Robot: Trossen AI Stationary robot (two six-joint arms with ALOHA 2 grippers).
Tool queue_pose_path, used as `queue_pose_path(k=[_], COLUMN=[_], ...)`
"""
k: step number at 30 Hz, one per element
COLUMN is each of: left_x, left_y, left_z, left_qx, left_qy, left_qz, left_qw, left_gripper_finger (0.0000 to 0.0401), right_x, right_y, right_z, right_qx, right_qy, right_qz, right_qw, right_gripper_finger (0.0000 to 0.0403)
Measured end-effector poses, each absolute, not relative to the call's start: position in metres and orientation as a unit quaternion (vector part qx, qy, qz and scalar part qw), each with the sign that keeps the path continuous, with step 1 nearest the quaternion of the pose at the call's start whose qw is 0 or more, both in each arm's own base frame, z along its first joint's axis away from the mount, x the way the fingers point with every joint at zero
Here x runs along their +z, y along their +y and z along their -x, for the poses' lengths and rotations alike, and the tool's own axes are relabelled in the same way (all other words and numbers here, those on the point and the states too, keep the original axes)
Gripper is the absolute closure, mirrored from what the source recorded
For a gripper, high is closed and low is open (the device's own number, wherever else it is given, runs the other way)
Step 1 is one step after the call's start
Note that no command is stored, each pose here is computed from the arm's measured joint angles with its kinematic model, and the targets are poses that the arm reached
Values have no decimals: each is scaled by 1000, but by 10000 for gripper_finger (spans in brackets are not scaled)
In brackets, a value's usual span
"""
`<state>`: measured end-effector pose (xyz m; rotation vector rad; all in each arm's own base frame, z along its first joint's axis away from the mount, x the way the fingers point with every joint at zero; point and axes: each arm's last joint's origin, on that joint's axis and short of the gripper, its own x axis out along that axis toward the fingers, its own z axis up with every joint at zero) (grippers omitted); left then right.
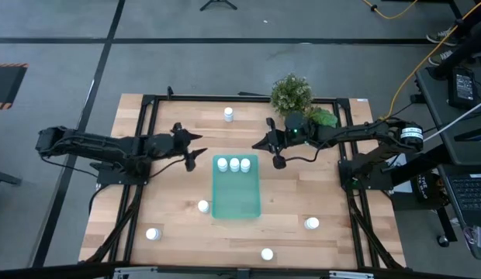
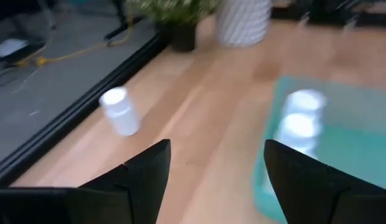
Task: Pick and place pill bottles into a basket
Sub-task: Put the white pill bottle into the green bin
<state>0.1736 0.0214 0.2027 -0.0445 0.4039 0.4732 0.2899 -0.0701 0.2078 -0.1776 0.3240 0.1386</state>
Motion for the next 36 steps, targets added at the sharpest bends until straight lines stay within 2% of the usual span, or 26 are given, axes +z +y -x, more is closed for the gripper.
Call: queue_pose_path(k=[4,10,19,31,36], left_x=[197,205,220,241,244], left_y=[44,82,136,170,177], left_z=[-185,-203,-235,-292,-305], left_qx=[272,251,248,258,260], left_qy=[245,252,280,382,379], left_qz=[-7,-6,25,37,35], left_qw=[930,935,927,887,887], left_gripper_finger=[150,150,150,150,150], right_x=[210,211,210,204,204], right_y=[-76,-86,-99,-101,-101], right_z=[-289,-287,-282,-279,-279], right_qx=[58,39,18,16,16], right_qy=[148,148,152,183,185], right_qz=[93,92,88,74,71], right_qw=[983,984,984,980,980], right_gripper_finger=[392,400,388,391,385])
